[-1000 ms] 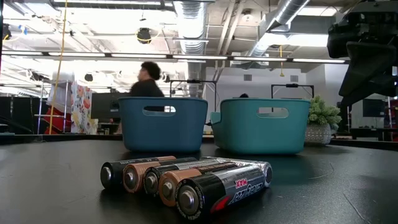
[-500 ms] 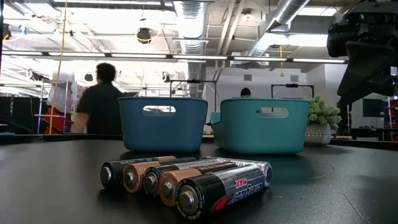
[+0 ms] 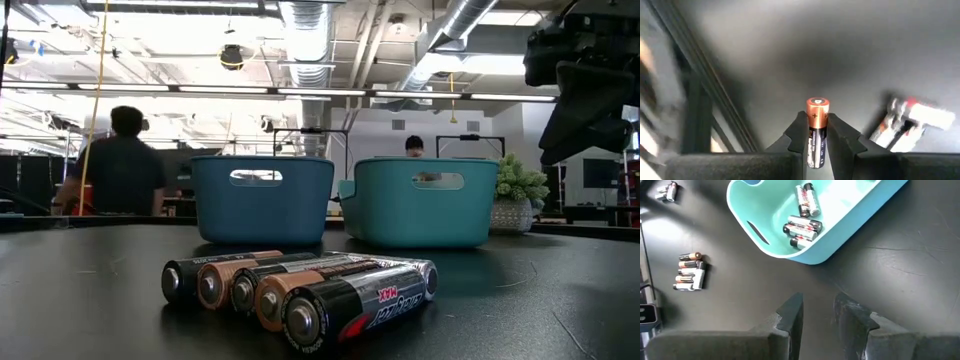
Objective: Sort batteries
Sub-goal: Put the black battery into the blue bin
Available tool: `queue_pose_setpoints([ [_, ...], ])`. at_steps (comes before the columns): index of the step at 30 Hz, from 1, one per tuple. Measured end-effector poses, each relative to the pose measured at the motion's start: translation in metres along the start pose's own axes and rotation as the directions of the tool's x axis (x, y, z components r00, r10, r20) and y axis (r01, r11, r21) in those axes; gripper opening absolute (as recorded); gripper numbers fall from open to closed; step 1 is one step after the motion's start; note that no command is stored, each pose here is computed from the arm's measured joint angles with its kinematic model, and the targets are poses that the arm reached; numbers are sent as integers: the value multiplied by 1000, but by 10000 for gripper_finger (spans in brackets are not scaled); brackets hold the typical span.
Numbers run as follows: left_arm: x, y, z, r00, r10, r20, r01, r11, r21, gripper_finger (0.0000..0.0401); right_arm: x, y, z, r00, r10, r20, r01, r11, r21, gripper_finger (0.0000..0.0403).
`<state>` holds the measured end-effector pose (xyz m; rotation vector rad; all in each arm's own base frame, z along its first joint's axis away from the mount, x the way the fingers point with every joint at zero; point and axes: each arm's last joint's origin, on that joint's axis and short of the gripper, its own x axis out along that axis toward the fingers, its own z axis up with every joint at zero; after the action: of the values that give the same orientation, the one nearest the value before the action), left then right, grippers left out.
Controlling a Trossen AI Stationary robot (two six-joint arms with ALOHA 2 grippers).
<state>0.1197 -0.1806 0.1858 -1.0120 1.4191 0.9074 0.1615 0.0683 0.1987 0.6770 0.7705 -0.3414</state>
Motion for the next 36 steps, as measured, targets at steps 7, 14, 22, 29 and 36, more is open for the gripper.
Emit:
queue_pose_setpoints([
  [7,-30,7,39,988,-78,130,83,996,-28,42,0,1,0,1000,7,3,-6,999,-41,127],
  [14,-41,-17,89,955,-203,218,189,978,85,42,0,1,0,1000,5,3,-5,997,-77,127],
  [22,-78,-59,163,880,-329,342,228,926,301,42,0,1,0,1000,6,3,-5,997,-74,127],
  [29,-128,-107,226,847,-323,423,84,866,493,42,0,1,0,1000,7,4,-6,998,-62,127],
  [36,-117,-156,272,889,-231,396,-52,809,586,42,0,1,0,1000,8,4,-8,999,-32,127],
])
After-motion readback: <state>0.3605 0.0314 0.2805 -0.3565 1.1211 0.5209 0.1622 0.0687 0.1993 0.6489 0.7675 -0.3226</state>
